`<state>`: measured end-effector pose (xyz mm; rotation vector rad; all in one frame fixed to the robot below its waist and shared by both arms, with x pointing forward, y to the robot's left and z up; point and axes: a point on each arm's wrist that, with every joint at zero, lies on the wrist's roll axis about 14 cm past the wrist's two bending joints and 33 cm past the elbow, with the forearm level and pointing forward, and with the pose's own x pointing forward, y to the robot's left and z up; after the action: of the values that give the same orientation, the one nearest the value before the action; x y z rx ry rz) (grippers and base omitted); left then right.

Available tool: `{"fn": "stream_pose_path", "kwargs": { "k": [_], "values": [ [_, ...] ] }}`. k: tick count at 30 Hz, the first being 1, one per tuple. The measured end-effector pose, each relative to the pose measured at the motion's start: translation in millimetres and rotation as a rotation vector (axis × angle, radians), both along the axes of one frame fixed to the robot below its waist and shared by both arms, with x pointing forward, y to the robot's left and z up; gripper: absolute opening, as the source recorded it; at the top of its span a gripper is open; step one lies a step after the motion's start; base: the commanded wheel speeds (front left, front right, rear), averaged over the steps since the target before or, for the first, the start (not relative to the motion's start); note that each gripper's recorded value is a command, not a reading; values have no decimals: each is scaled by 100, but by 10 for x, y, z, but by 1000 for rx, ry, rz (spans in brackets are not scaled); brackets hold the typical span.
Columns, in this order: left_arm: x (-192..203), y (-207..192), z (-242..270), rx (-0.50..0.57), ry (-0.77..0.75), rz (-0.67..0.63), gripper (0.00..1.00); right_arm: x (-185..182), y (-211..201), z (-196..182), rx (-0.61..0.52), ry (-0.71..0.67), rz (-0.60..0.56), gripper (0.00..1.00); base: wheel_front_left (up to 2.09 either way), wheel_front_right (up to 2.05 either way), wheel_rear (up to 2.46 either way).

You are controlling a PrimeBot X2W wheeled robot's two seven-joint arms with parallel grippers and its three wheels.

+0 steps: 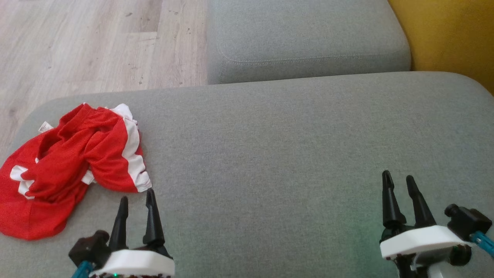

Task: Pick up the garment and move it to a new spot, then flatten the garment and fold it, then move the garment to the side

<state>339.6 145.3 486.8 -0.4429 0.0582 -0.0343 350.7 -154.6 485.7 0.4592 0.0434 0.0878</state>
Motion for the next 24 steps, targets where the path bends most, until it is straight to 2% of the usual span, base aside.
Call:
{"fn": "stream_pose_path", "kwargs": {
  "k": [11,24],
  "values": [
    [-62,-67,6,133,-29,-24,100,-43,30,-20,-104,-17,18,100,0,0,0],
    [-98,-58,32,237,-62,-10,100,-49,96,34,-224,-63,47,100,0,0,0]
  ]
}}
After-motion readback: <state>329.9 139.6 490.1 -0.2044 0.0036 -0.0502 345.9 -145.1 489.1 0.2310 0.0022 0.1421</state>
